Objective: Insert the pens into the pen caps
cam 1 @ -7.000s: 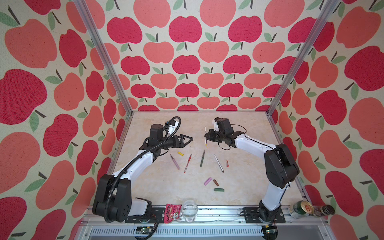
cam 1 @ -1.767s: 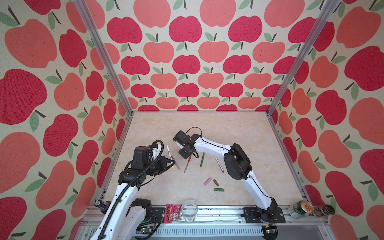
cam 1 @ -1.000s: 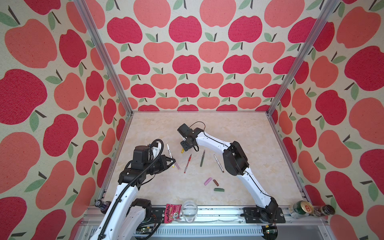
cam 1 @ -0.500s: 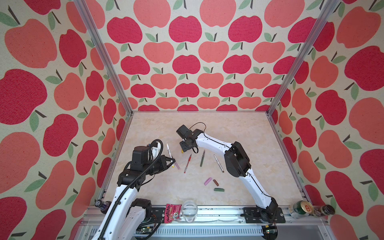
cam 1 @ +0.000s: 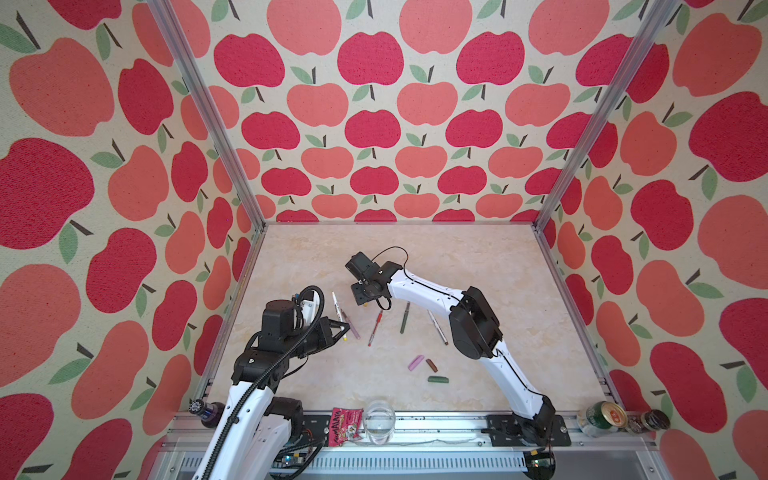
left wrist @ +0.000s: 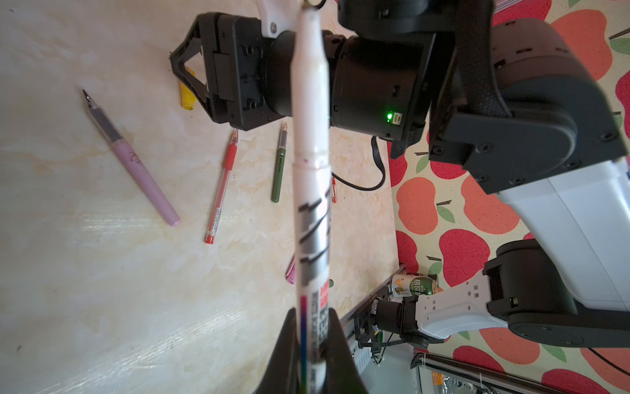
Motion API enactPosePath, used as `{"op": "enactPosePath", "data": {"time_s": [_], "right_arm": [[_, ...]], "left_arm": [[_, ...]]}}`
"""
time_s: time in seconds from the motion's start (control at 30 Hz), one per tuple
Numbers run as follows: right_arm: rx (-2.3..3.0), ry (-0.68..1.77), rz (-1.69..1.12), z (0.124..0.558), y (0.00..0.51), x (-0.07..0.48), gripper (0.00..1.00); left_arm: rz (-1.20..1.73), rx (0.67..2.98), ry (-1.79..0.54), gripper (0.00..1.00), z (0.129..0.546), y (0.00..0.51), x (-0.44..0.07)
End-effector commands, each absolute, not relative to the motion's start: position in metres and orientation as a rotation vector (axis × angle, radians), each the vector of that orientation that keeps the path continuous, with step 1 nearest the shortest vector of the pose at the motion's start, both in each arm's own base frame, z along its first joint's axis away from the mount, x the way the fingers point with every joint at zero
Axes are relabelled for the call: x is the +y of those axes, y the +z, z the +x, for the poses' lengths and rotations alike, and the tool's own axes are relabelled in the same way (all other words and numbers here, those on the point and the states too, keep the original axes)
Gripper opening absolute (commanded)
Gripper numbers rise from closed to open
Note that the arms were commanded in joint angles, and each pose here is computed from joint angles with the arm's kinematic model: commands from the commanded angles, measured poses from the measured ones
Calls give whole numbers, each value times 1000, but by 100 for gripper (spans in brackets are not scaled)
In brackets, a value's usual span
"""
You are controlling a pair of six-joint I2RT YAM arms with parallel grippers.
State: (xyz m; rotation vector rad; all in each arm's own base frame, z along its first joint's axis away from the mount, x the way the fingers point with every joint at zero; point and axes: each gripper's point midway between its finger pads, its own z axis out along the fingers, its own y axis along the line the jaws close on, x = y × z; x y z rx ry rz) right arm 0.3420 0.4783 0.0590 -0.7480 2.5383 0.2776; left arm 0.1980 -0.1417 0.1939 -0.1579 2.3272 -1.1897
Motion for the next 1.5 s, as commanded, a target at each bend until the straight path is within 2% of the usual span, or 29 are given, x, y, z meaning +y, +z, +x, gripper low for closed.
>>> {"op": "enactPosePath", "data": {"time_s": [0.0,0.37,0.53,0.77,1.1,1.47], "right_arm": [[2588,254,-718,343,39,477,52],[2616,216,-731,343,21,474,36],[2628,199,-733,341,18,470,23],[2614,199,-728,339,24,465,13],[2554,244,-716,341,51,465,7],[2487,299,-653,348,89,456,6]], "left_arm": [[-148,2348,-1212,0,191,190,-144],[-142,2354,-1216,0,195,190,-145],[-135,2358,-1213,0,197,191,-146],[-132,2361,-1211,0,200,192,-147],[-136,2374,-1200,0,202,187,-148],[-73,2417,-1176,0,208,176,-163]]}}
